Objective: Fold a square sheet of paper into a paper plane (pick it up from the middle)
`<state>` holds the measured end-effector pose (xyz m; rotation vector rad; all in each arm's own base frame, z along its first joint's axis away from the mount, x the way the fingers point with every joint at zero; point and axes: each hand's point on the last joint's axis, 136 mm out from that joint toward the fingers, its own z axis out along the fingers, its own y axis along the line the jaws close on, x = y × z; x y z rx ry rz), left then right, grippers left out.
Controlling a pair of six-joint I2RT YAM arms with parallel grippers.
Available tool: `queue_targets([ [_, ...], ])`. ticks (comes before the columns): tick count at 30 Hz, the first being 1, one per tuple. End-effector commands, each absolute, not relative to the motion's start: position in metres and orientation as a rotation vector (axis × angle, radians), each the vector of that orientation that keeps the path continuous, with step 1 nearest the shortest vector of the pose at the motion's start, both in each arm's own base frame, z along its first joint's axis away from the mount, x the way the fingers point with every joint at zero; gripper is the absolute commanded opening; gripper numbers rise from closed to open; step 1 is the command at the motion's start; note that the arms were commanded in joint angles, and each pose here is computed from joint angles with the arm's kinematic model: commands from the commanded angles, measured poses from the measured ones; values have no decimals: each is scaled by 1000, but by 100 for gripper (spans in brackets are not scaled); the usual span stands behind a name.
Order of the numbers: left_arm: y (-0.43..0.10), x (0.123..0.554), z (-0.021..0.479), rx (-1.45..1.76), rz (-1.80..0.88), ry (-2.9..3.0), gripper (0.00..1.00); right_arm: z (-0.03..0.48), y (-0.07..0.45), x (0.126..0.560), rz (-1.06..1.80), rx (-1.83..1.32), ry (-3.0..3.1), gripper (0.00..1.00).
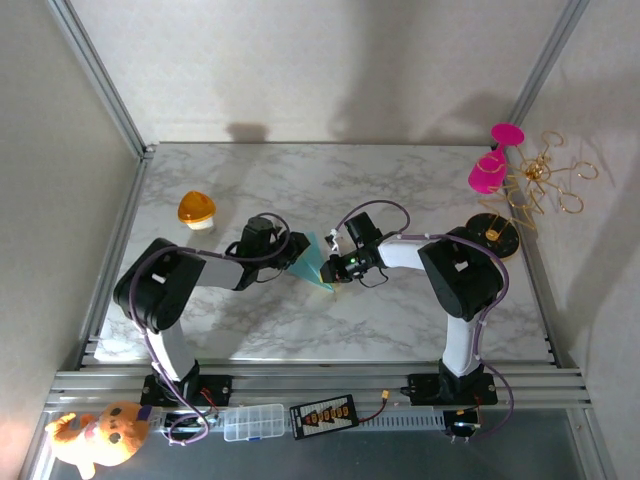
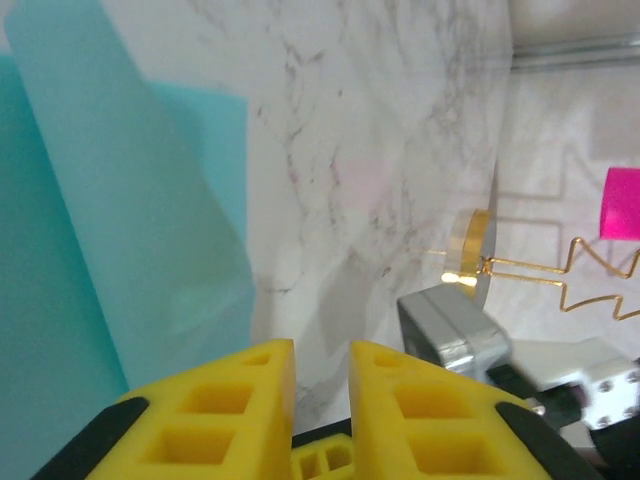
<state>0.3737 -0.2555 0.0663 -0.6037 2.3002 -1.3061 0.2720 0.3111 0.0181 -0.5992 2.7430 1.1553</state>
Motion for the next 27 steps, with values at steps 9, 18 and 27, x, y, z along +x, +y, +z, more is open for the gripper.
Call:
queue_targets([
  [9, -261, 374, 47, -561, -1279, 2378, 16, 1, 296, 262, 1041, -631, 2835, 12],
  [18, -258, 379, 30, -598, -1221, 2411, 15, 0, 295, 262, 1032, -639, 2837, 12],
  [27, -253, 373, 16, -627, -1181, 2450, 15, 41, 317, 275, 1188, -635, 2683, 14],
])
